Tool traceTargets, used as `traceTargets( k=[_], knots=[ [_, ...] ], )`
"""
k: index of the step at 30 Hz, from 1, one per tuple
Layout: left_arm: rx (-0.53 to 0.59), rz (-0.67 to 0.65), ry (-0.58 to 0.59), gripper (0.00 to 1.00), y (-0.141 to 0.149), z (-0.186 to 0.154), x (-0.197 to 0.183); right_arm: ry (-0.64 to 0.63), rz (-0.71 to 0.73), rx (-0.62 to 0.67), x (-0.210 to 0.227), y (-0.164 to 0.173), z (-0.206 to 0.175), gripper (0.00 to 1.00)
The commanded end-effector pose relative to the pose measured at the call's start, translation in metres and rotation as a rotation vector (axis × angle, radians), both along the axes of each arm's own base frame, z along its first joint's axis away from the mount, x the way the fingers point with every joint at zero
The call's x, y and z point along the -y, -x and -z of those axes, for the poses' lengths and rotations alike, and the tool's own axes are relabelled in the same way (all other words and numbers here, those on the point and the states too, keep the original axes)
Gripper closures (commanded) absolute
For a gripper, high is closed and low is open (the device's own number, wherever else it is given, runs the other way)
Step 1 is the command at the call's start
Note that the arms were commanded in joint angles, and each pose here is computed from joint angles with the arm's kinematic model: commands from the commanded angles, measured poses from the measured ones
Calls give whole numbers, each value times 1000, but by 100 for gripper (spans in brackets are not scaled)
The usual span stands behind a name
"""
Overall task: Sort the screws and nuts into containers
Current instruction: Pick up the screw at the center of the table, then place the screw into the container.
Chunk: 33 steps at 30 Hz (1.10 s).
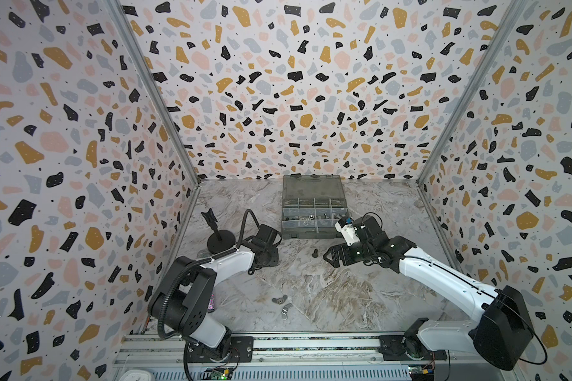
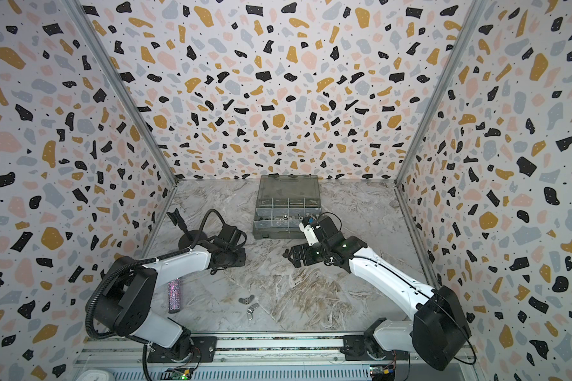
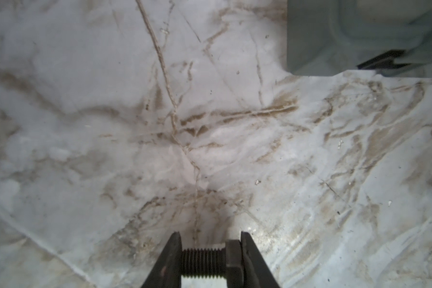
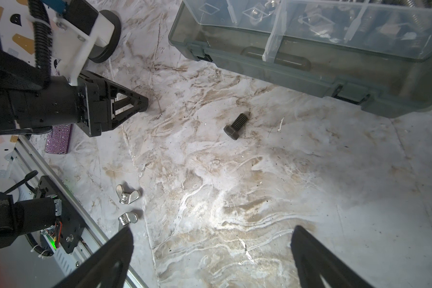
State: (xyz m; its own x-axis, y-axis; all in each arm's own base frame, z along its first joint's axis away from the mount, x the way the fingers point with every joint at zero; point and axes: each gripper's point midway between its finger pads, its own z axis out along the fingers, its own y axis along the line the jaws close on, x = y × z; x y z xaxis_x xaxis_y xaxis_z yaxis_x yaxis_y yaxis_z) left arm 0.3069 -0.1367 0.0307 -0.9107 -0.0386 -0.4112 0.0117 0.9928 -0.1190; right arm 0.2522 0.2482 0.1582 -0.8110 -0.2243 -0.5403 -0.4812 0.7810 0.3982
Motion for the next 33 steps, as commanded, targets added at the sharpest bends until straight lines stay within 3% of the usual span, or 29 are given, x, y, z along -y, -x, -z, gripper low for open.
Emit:
traceTargets(
  k=[1,8,20,27,33],
  knots=[
    [29,18,6,73,-10,-16,7,-15,-5,28,0,-5,-17,1],
    [68,26,9,73,-41,-41,20,-29,0,37,2,-11,-22,1],
    [139,50,60,73,-132,-87,71,-55,-10,34,2,-27,-27,1],
    [142,64,63,73,-173,-84,93,-64,-5,28,7,-40,-26,1],
    [130,67,47,71,-190,-74,100,-58,14,13,14,-50,-19,1]
  ],
)
